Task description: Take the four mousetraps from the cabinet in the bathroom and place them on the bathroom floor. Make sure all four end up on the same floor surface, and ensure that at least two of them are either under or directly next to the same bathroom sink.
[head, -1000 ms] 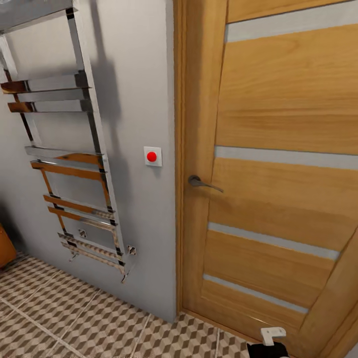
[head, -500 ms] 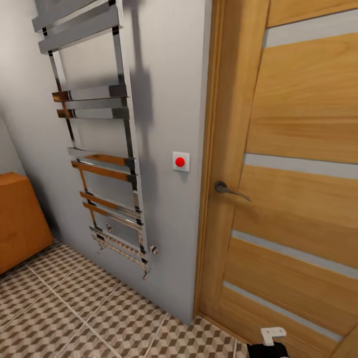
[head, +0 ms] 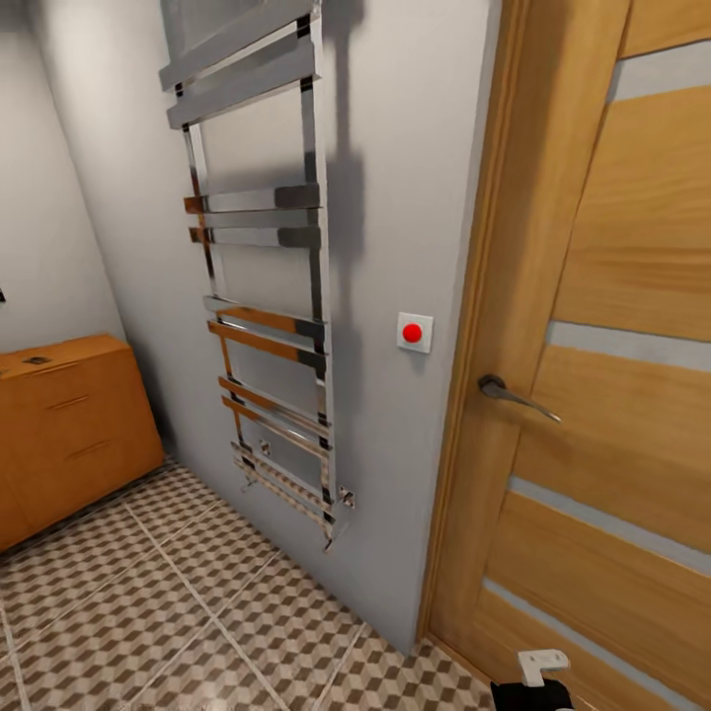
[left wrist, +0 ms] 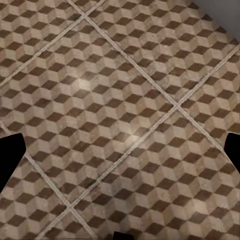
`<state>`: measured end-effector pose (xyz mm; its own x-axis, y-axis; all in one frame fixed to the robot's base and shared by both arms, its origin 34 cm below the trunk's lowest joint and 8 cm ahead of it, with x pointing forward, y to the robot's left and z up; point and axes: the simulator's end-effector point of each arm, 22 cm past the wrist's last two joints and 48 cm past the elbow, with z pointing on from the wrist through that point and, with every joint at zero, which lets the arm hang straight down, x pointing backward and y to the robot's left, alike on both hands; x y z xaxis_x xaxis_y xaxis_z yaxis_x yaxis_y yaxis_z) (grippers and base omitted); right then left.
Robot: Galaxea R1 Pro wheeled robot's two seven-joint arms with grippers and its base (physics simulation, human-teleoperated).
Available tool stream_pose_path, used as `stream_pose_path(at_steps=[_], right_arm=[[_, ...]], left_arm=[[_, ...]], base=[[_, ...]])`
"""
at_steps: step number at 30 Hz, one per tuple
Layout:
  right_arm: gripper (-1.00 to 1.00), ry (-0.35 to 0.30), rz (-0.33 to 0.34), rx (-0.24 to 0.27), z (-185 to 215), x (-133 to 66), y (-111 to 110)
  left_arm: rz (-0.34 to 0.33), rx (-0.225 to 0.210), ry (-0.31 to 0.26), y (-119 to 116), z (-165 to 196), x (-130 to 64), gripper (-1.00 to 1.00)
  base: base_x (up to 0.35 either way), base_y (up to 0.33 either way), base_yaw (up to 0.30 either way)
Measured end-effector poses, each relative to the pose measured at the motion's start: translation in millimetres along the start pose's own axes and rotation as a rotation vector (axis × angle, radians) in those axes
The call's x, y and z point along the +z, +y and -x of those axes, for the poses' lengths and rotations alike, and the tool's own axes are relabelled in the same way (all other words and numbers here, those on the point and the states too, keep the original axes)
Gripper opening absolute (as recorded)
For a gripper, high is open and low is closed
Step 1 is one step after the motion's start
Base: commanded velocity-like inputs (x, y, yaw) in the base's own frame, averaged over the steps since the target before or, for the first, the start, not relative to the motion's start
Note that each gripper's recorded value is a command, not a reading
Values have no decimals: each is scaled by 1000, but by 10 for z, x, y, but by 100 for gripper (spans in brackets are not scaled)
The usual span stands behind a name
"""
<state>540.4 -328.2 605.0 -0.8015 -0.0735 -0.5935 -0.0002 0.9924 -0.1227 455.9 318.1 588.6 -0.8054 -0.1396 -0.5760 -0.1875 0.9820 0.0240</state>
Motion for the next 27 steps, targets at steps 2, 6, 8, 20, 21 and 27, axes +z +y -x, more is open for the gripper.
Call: stream_pose_path(at_steps=[2,6,8,20,21,27], right_arm=[[100,0,0,0,15,-25,-4],[100,1,0,0,46,-74,-11],[100,1,0,0,64,-98,-14],[100,1,0,0,153,-240,-35],[100,1,0,0,160,-252,-37],[100,1,0,0,205,-320,-47]], left_arm=[[0,0,0,0,16,-25,100],[0,0,0,5,49,-75,100],[0,0,0,5,64,-100,100],[1,1,0,17,153,-245,100],[1,1,0,18,160,-257,100],[0,0,1,16,199,-328,100]], base=[[0,0,300],[0,0,300],[0,0,300],[0,0,300],[0,0,300],[0,0,300]])
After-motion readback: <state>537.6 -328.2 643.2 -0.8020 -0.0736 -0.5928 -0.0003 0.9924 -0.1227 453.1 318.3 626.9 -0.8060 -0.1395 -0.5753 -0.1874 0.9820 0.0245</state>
